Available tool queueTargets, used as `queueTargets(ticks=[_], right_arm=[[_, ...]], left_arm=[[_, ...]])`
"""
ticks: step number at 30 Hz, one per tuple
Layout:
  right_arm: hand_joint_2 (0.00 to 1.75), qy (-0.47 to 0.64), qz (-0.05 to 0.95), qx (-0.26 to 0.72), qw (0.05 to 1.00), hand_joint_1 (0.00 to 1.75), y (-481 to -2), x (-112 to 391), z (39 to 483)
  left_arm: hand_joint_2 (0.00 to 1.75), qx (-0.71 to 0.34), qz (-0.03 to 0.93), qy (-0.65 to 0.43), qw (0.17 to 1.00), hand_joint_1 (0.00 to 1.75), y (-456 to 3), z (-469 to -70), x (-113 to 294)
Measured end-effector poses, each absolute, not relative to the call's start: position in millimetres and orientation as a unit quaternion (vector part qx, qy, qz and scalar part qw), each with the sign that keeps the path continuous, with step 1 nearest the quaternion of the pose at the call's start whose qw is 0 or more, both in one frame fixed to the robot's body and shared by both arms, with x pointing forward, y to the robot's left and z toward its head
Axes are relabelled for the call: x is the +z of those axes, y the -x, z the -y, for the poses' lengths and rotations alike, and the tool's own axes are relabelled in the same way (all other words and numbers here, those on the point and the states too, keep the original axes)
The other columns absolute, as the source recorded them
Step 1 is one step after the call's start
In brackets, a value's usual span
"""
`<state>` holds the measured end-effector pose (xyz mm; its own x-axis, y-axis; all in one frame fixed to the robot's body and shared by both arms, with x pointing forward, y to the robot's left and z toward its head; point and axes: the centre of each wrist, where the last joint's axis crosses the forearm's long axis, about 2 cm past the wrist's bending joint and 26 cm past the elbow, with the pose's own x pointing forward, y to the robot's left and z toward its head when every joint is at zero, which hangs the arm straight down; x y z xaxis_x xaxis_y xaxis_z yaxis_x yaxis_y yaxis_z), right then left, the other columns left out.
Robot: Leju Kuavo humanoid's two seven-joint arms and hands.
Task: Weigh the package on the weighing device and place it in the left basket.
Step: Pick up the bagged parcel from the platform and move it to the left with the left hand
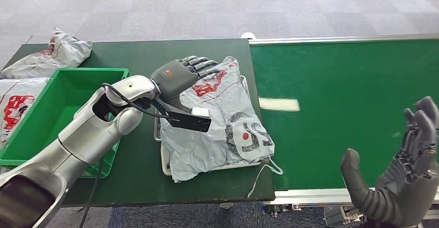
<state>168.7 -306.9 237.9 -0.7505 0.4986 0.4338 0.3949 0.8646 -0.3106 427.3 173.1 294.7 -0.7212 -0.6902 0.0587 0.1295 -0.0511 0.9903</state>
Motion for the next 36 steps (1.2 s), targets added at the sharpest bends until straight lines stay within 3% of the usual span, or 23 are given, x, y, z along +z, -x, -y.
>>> queueTargets(ticks=[11, 24, 36], right_arm=[[1.75, 0.236, 0.932, 0.098, 0.256, 0.00, -169, 238, 308], [1.75, 0.214, 0.943, 0.095, 0.236, 0.00, -184, 248, 306], [1.75, 0.200, 0.947, 0.096, 0.231, 0.00, -187, 248, 302]], left_arm=[[1.75, -0.725, 0.587, -0.184, 0.310, 0.00, -431, -167, 281], [1.75, -0.785, 0.514, -0.068, 0.340, 0.00, -420, -151, 206], [1.75, -0.792, 0.486, -0.035, 0.368, 0.00, -399, -141, 153]])
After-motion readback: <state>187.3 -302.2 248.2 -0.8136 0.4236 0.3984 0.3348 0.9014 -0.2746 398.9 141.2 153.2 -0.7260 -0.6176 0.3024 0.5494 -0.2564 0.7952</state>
